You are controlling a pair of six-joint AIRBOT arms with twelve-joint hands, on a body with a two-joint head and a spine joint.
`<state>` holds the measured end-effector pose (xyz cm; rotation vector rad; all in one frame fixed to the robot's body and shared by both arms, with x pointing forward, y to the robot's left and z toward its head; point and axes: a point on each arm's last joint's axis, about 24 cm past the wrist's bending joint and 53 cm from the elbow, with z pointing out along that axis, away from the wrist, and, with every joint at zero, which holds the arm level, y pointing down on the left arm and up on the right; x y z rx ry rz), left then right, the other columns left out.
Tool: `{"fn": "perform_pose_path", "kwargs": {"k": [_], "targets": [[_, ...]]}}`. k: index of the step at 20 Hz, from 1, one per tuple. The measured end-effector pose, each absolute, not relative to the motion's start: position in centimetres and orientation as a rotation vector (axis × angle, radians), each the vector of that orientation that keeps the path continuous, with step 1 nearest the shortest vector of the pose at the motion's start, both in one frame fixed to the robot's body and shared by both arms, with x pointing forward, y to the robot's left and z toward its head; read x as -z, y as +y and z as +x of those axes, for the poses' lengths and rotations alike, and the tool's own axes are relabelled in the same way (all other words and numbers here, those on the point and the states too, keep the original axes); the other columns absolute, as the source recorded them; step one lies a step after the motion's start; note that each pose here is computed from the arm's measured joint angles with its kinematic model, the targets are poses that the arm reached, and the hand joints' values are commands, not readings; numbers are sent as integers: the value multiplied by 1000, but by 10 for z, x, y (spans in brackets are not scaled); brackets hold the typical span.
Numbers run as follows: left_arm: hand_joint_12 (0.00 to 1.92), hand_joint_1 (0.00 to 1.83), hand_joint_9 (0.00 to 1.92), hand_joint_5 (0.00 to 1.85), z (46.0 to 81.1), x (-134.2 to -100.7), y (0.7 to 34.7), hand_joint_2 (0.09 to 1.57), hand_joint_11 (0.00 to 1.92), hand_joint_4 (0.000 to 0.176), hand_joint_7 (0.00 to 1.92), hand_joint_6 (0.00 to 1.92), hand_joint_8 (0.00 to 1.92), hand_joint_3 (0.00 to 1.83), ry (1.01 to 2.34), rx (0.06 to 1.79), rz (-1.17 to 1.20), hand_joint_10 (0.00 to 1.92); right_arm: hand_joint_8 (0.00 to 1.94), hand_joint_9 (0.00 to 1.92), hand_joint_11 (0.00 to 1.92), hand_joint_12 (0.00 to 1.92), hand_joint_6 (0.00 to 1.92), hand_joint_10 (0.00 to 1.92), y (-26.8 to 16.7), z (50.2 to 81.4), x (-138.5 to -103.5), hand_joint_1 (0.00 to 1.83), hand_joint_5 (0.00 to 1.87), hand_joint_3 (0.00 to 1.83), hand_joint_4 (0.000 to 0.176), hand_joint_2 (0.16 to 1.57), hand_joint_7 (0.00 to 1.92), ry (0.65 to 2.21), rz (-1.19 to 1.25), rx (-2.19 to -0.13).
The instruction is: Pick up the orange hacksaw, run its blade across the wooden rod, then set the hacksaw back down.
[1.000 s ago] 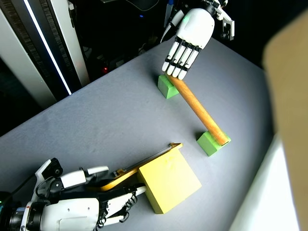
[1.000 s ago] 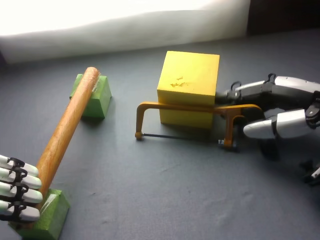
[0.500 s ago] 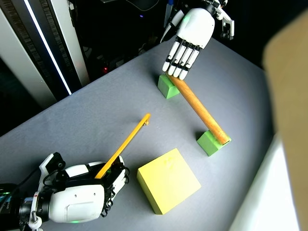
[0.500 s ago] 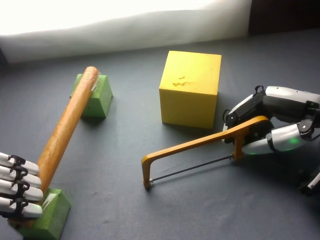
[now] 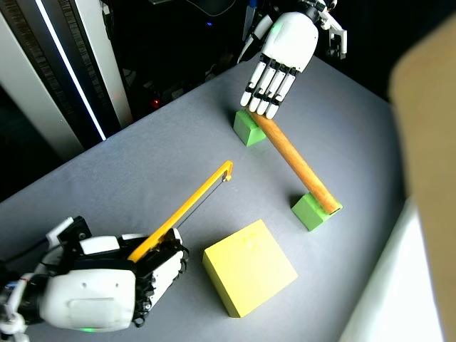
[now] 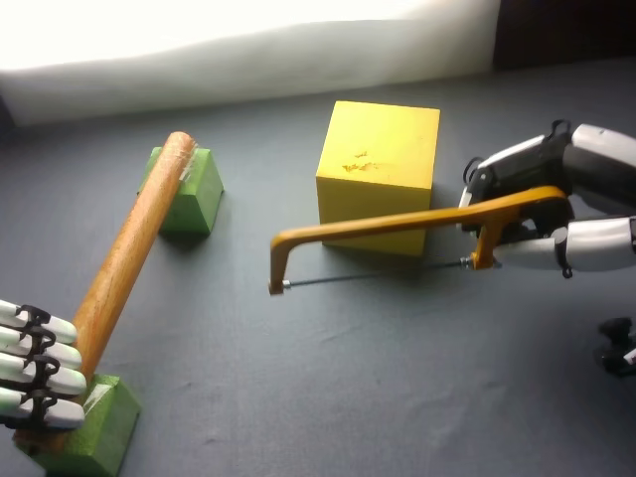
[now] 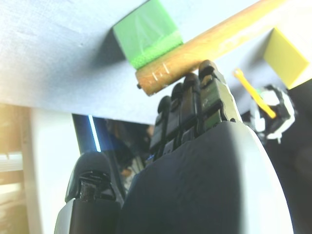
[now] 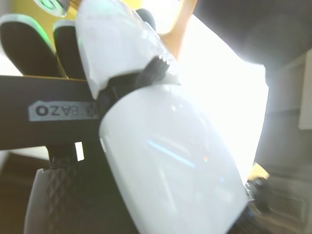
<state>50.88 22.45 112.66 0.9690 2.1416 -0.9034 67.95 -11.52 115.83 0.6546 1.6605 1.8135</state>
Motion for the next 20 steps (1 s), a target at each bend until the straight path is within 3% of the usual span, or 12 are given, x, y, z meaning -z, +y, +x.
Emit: {"fn": "perform_pose_path", "kwargs": {"k": [8, 20], "targets": [[0, 3, 20, 14, 510, -1129, 224, 1289, 0, 0, 35, 2, 5, 1, 2134, 905, 964, 7, 1215, 896, 957, 1327, 983, 1373, -118, 669, -1182, 1368, 813, 0, 0, 1162, 855, 1549, 694, -1728], [1, 14, 22, 31, 512, -1129, 225, 1287, 4, 0, 36, 3, 8, 0, 2134, 896, 959, 7, 1219, 879, 918, 1363, 1000, 1394, -68, 679, -1193, 1366, 799, 0, 0, 1167, 855, 1518, 652, -1705]]}}
